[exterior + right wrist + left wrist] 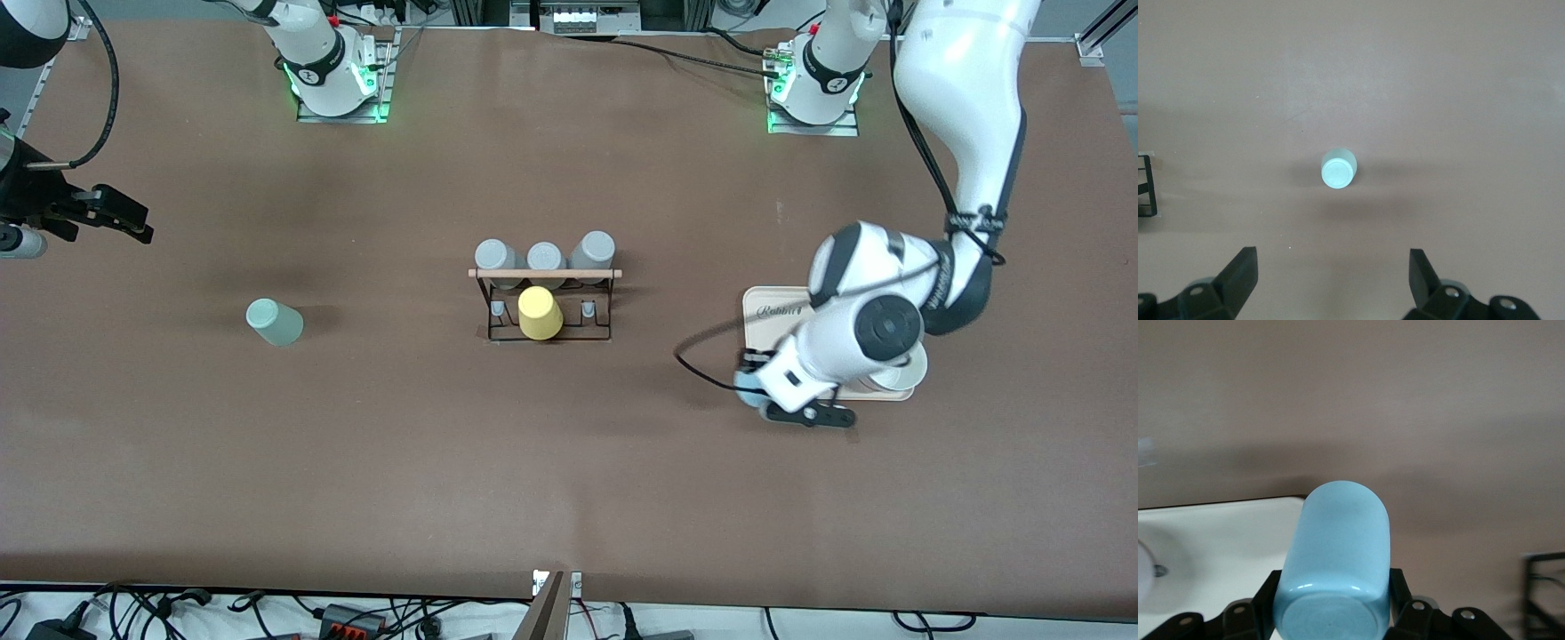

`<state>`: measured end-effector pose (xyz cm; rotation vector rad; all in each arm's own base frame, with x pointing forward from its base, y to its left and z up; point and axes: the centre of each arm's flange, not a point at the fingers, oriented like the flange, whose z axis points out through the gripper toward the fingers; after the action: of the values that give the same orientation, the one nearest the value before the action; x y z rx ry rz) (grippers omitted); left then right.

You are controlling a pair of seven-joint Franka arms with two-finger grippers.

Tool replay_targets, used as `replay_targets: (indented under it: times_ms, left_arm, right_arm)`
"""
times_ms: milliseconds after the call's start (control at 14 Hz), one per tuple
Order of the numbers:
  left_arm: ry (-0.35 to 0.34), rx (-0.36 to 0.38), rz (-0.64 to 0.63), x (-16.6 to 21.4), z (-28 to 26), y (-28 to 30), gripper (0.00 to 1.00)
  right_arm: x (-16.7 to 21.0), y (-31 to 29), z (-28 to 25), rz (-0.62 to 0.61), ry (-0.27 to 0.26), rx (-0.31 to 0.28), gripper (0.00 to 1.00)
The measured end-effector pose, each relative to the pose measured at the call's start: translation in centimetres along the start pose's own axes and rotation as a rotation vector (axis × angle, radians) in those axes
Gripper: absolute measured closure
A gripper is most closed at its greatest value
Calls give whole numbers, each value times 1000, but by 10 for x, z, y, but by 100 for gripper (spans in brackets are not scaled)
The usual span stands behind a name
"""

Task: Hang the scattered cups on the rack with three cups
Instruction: 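Lift the blue cup and set it on the rack beside the yellow cup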

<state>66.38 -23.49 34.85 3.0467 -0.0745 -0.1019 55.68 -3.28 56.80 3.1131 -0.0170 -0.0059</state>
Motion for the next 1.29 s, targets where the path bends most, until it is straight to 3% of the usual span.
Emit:
replay_targets:
  times_ms: [143,357,500,857,1286]
  left_arm:
    - [31,-64,-91,-16,-33,62,33]
    - [-18,-131,-203,-44,-41,126,33]
    - [-49,-135,-281,-58,-32,154,33]
    - [-122,-147,-318,-73,-5,183,33]
    - [-153,-137,-301,-80,20,198,33]
  right_arm:
    - [0,0,0,0,0,0,0]
    - [0,0,0,0,0,0,0]
    - [0,0,0,0,0,0,0]
    - [0,0,0,0,0,0,0]
    - [0,0,0,0,0,0,0]
